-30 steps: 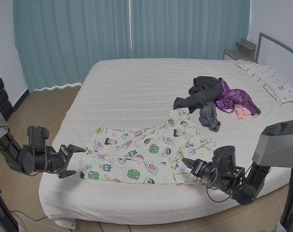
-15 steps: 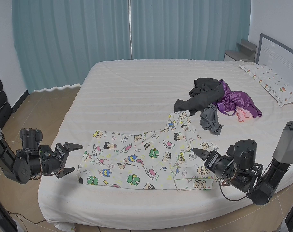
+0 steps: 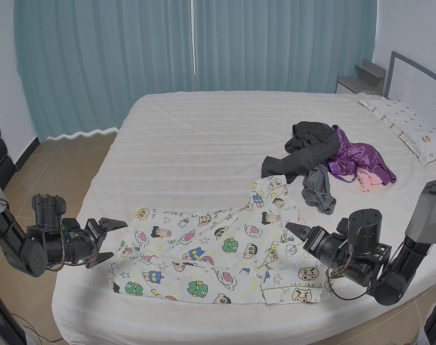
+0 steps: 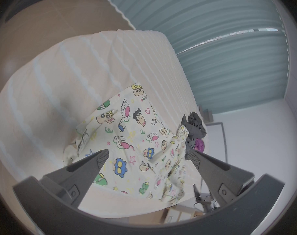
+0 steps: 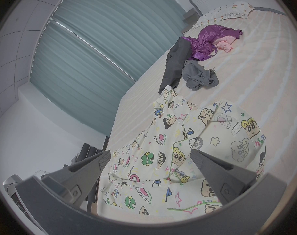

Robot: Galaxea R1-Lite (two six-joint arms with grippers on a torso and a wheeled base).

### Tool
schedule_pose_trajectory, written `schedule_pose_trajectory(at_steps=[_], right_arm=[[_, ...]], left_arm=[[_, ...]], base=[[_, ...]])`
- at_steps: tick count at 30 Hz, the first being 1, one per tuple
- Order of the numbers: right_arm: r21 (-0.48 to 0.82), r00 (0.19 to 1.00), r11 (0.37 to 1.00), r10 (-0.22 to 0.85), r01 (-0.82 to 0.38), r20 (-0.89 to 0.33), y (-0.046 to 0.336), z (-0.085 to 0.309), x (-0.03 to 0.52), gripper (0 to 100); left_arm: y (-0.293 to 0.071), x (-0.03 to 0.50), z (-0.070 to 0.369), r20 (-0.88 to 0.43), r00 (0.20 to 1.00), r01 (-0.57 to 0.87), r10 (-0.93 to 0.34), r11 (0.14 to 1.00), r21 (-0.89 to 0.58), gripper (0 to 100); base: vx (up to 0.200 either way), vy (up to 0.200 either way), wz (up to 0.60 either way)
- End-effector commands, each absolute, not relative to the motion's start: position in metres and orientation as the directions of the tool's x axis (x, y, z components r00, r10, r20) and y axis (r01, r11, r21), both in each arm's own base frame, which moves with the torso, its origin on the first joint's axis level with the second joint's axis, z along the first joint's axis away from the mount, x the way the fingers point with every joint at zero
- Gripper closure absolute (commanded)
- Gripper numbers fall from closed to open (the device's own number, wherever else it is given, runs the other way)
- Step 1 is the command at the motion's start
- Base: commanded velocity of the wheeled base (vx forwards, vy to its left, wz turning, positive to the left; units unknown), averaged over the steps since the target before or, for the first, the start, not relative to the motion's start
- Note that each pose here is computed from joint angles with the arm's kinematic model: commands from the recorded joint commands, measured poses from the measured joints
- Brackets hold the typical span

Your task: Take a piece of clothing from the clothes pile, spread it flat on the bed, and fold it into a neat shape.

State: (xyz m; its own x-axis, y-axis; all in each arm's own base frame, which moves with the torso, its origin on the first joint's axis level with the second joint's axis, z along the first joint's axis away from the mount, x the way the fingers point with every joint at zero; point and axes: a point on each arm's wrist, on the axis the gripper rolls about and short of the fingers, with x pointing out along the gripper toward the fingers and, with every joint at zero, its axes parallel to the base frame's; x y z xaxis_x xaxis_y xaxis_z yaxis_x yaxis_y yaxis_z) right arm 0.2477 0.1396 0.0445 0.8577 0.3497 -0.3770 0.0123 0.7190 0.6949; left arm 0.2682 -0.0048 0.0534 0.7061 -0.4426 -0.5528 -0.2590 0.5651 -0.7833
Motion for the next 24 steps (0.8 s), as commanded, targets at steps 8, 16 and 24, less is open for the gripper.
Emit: schedule_pose_trajectory(at_steps=[8, 16, 24], right_arm=[[0.687, 0.848, 0.726, 0.352, 0.020, -0.397, 0.139, 0.041, 0.244, 0], [0.685, 0.830, 0.729, 0.370, 0.019, -0.417, 0.140, 0.035, 0.243, 0], [0.678, 0.821, 0.734, 0.373, 0.024, -0.432, 0.141, 0.030, 0.243, 0]], left_arm=[[0.013, 0.310, 0.016, -0.592, 0.696, -0.022, -0.407, 0.812, -0.584, 0], [0.022, 0.326, -0.021, -0.639, 0.634, 0.130, -0.435, 0.875, -0.467, 0], [0.031, 0.322, -0.028, -0.646, 0.624, 0.172, -0.440, 0.884, -0.436, 0]], base=[[0.000, 0.000, 0.00], [0.000, 0.000, 0.00], [0.000, 0.000, 0.00]])
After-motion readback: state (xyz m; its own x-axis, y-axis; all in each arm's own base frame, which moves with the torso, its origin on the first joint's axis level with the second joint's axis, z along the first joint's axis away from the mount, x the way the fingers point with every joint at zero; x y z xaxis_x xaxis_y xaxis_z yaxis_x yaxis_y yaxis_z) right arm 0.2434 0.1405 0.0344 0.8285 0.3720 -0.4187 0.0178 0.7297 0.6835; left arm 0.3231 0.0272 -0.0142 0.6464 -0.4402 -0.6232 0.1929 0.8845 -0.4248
